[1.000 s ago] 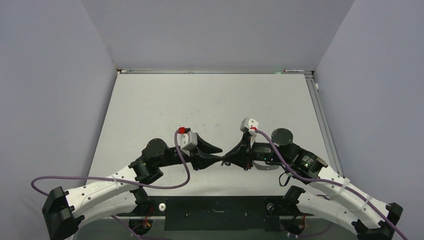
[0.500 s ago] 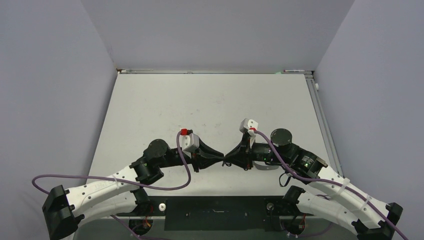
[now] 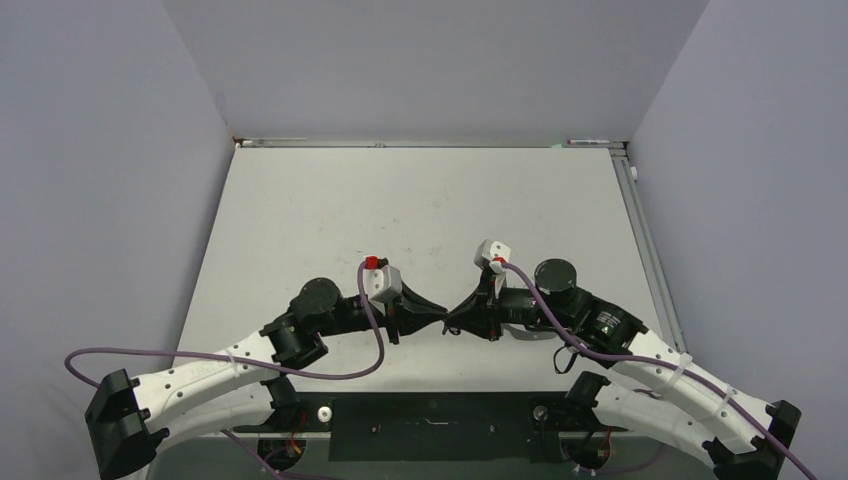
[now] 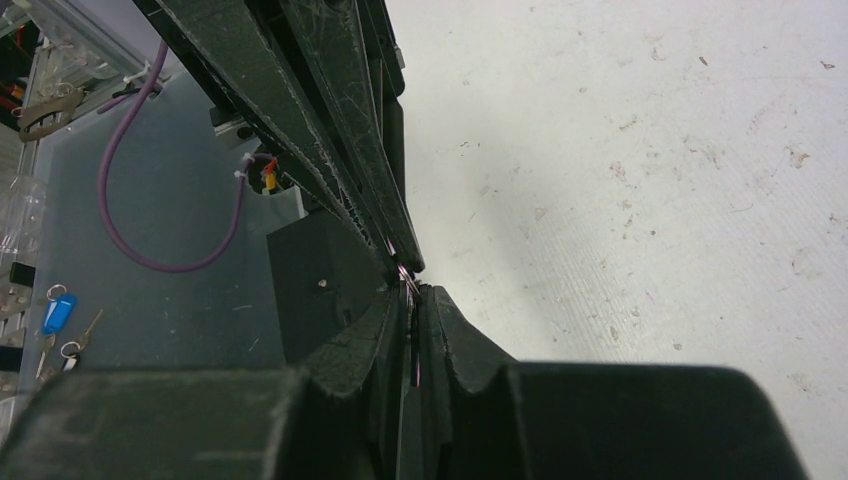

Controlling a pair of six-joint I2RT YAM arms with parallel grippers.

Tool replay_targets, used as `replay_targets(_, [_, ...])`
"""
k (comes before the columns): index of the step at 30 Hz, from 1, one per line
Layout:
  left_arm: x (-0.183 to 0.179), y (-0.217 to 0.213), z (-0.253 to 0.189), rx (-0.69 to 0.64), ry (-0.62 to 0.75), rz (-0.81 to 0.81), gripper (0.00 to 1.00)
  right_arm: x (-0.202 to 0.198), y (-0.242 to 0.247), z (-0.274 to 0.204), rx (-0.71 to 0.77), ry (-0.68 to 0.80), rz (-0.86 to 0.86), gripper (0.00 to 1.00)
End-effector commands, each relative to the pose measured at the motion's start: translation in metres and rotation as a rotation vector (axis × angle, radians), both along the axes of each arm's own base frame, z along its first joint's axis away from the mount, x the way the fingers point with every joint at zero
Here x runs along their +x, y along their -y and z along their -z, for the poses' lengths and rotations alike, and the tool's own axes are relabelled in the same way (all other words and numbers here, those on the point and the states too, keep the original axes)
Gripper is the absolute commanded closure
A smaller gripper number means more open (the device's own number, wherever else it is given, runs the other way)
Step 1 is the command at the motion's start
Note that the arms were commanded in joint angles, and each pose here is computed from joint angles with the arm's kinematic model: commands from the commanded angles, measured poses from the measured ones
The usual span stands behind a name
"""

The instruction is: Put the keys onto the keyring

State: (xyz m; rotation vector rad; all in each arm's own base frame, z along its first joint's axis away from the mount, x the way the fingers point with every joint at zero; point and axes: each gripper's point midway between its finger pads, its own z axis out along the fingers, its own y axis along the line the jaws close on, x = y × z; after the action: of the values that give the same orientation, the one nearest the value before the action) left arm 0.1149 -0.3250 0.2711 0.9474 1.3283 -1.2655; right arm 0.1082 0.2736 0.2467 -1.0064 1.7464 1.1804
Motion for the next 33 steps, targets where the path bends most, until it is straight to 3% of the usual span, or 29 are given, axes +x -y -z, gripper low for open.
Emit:
replay_targets(1, [0.013, 0.001, -0.007, -0.008, 0.013, -0.060, 1.00, -0.013, -0.011, -0.023, 0.093, 0.033, -0.088, 0.95])
replay_targets(7, [0.002, 0.005, 0.000, 0.008, -0.011, 0.009, 0.90, -0.004, -0.010, -0.017, 0.072, 0.049, -0.048, 0.95])
replay_targets(17, [-0.010, 0.010, 0.012, 0.079, -0.091, 0.085, 0.94, 0.010, -0.011, -0.016, 0.064, 0.091, 0.012, 0.95])
replay_targets(20, [-0.015, 0.010, 0.013, 0.085, -0.108, 0.111, 1.00, 0.013, -0.009, -0.017, 0.070, 0.107, 0.032, 0.95])
replay_targets(26, [-0.016, 0.006, 0.006, 0.060, -0.124, 0.095, 1.00, 0.021, -0.005, -0.017, 0.069, 0.129, 0.082, 0.94])
replay_targets(29, [-0.001, 0.000, 0.001, 0.053, -0.129, -0.006, 1.00, 0.026, -0.002, -0.015, 0.050, 0.125, 0.120, 0.80])
replay_targets(31, [0.012, -0.004, 0.002, 0.061, -0.139, -0.088, 1.00, 0.032, 0.000, -0.013, 0.038, 0.121, 0.155, 0.55])
replay_targets(33, [0.025, -0.007, 0.005, 0.075, -0.150, -0.165, 1.00, 0.039, 0.004, -0.010, 0.021, 0.119, 0.206, 0.40])
